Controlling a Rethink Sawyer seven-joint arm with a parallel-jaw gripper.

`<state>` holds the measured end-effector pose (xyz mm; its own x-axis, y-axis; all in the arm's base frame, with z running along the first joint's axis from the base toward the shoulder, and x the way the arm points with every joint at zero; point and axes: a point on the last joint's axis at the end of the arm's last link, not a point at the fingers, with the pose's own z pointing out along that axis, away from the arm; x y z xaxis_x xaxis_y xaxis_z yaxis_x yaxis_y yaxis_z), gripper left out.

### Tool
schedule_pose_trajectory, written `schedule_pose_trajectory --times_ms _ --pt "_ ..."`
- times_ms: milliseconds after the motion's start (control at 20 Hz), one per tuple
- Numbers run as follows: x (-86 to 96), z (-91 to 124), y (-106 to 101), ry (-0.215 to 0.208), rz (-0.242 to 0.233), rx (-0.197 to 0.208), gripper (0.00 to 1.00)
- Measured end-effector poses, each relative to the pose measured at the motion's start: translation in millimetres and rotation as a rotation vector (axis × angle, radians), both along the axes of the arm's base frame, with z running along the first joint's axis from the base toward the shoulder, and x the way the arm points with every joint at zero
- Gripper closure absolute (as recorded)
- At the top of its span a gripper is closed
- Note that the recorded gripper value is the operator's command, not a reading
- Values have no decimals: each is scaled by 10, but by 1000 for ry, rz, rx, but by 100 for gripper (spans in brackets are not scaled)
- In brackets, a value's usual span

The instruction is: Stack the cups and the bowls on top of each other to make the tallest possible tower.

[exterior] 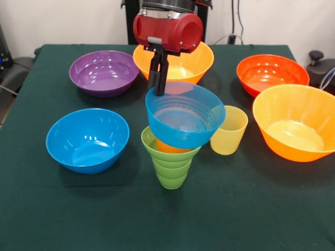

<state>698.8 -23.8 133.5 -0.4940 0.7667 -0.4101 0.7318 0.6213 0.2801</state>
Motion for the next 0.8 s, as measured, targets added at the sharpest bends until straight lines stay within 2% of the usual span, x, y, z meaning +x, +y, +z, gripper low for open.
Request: schedule_pose_trajectory --times_ms 450,800 --pt "-116 -88 81 21 3 23 100" --pt "-137 -67 166 22 12 35 100"
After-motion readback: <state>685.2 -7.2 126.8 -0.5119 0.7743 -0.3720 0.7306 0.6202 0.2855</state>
